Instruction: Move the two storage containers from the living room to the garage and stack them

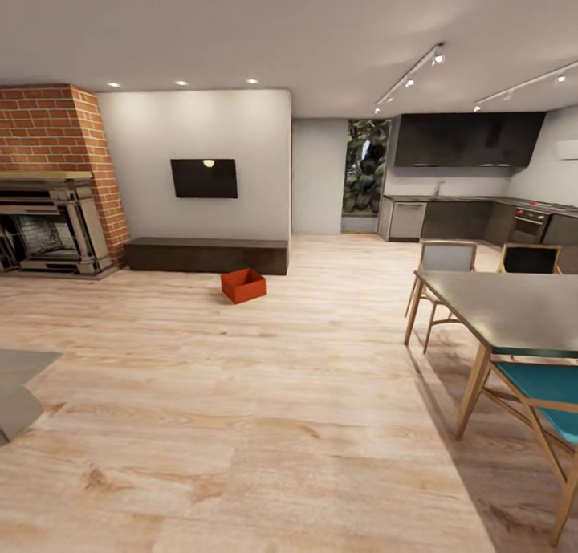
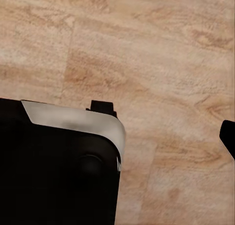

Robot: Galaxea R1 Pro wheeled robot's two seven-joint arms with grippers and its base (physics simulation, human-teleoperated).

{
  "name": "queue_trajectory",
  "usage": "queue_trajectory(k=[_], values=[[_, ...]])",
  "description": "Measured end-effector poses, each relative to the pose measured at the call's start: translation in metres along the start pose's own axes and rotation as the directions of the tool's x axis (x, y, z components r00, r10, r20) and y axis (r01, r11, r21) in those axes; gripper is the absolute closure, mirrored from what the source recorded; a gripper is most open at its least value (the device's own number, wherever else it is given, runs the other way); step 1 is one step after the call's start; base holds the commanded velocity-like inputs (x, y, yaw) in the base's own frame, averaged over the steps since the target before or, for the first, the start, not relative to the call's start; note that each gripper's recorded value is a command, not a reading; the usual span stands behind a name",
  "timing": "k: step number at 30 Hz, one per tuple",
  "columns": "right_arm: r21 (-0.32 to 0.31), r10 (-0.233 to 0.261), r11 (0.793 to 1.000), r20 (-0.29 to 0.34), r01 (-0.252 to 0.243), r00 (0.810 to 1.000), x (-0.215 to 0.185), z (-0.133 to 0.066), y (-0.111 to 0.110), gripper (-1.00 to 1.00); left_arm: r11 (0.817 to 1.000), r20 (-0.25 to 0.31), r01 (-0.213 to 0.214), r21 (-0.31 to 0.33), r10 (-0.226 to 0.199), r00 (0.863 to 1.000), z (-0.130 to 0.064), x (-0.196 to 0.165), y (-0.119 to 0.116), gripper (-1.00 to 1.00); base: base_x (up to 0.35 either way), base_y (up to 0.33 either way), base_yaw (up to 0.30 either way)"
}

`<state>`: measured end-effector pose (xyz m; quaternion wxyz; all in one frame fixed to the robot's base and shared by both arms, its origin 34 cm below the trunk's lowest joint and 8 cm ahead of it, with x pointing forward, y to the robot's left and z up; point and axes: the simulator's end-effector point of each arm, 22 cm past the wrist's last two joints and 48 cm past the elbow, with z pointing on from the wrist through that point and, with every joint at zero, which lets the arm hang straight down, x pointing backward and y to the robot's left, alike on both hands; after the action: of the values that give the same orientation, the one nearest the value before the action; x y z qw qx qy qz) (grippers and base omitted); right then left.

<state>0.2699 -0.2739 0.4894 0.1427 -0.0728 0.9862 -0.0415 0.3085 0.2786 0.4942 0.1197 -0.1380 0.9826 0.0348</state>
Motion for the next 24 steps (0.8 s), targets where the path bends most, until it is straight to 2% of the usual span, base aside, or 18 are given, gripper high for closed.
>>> queue_trajectory(k=[24], values=[[0.002,0.011,1.000,-0.005,-0.011,1.000,0.0011,0.0000,0.0001,-1.00,1.000,0.000,0.001,0.000,-0.001,1.000,0.0000,0.0000,0.0000,-1.00,0.321,0.000,0.000]])
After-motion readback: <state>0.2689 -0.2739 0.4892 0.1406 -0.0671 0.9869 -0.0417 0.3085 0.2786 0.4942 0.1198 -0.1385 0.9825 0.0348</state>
